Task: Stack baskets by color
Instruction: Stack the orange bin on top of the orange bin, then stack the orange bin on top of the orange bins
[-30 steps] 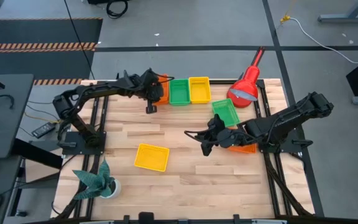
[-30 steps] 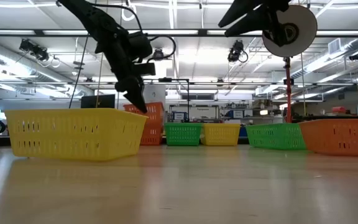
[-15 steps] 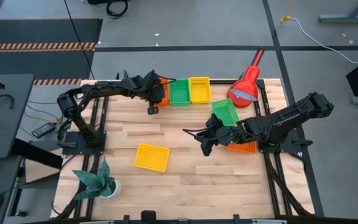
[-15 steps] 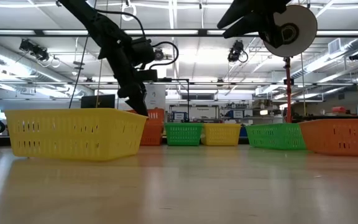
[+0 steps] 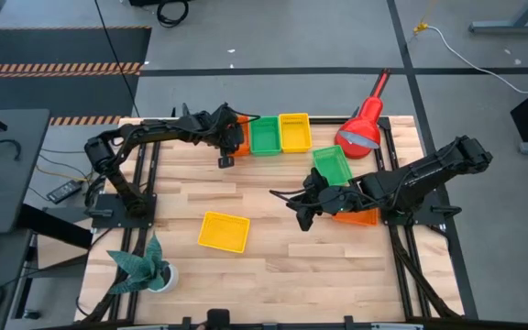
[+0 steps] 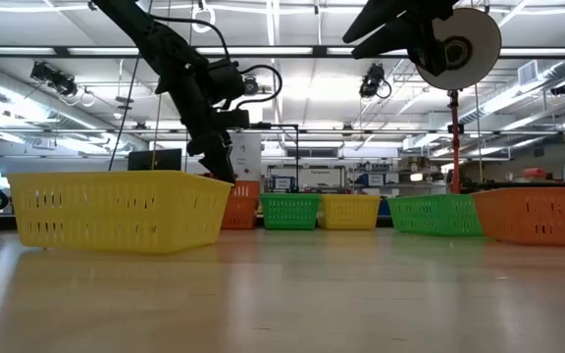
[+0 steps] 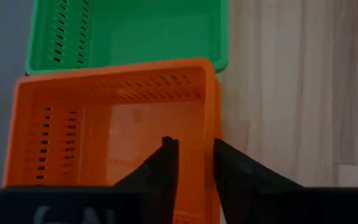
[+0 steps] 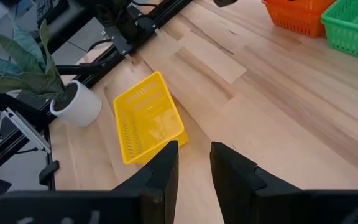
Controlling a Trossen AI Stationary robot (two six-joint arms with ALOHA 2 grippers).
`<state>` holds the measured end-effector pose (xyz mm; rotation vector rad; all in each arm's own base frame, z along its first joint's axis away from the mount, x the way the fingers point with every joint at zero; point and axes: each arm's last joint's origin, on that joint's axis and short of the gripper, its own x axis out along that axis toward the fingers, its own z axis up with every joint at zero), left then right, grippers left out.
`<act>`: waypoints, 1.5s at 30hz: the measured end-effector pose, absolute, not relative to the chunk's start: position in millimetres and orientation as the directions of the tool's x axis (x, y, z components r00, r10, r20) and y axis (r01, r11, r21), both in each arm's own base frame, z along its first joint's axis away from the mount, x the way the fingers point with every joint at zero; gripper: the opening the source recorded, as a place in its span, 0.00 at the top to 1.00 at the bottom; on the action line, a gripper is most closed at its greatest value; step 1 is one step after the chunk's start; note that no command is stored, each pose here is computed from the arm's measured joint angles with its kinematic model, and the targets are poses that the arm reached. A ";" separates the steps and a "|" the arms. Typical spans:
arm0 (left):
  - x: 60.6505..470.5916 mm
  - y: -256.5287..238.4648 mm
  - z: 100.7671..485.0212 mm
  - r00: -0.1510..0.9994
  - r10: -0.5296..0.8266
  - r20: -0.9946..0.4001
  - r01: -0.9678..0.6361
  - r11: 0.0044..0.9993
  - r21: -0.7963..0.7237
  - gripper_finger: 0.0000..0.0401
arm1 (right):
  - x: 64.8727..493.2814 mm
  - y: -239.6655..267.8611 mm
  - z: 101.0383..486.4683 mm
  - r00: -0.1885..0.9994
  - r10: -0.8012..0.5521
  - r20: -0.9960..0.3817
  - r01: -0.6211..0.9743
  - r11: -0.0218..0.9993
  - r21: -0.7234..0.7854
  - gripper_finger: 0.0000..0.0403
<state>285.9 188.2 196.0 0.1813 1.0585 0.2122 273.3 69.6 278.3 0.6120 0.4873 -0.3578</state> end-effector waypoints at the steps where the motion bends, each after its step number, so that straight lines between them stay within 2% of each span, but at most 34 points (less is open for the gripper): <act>1: 285.9 188.2 196.3 0.472 0.258 -0.843 -0.082 0.965 0.250 0.72 | 273.3 69.6 278.3 0.828 -0.175 -0.532 0.455 0.764 0.457 0.76; 6: 288.4 189.9 214.3 0.454 0.247 -0.856 -0.100 0.969 0.227 0.63 | 273.3 69.6 278.3 0.828 -0.175 -0.533 0.455 0.764 0.457 0.76; 10: 287.4 189.7 235.6 0.397 0.224 -0.890 -0.199 0.968 0.155 0.60 | 273.3 69.8 278.1 0.828 -0.167 -0.535 0.451 0.765 0.460 0.76; 14: 273.4 199.3 236.8 0.265 0.297 -0.917 -0.376 0.908 0.185 0.65 | 273.0 70.5 277.6 0.826 -0.149 -0.543 0.443 0.767 0.464 0.76; 19: 245.9 225.5 218.5 0.176 0.310 -0.934 -0.566 0.808 0.161 0.77 | 270.3 71.0 275.8 0.811 -0.117 -0.573 0.448 0.754 0.481 0.76; 29: 230.4 248.1 195.1 0.291 0.382 -0.877 -0.635 0.763 0.122 0.98 | 252.3 78.5 292.9 0.739 -0.075 -0.669 0.493 0.737 0.462 0.78; 35: 240.5 252.0 191.2 0.364 0.410 -0.836 -0.624 0.774 0.108 0.97 | 248.5 80.1 304.5 0.715 -0.079 -0.695 0.503 0.749 0.432 0.83; 39: 243.3 254.9 191.1 0.356 0.440 -0.825 -0.632 0.763 0.134 0.96 | 248.6 80.0 305.6 0.716 -0.080 -0.693 0.506 0.743 0.437 0.86; 42: 240.9 257.6 206.6 0.324 0.481 -0.815 -0.648 0.740 0.179 0.98 | 246.9 80.0 303.9 0.700 -0.084 -0.709 0.532 0.723 0.441 0.88; 45: 238.7 258.8 233.9 0.334 0.506 -0.795 -0.644 0.739 0.199 0.99 | 241.0 79.3 299.2 0.644 -0.090 -0.760 0.610 0.659 0.439 0.90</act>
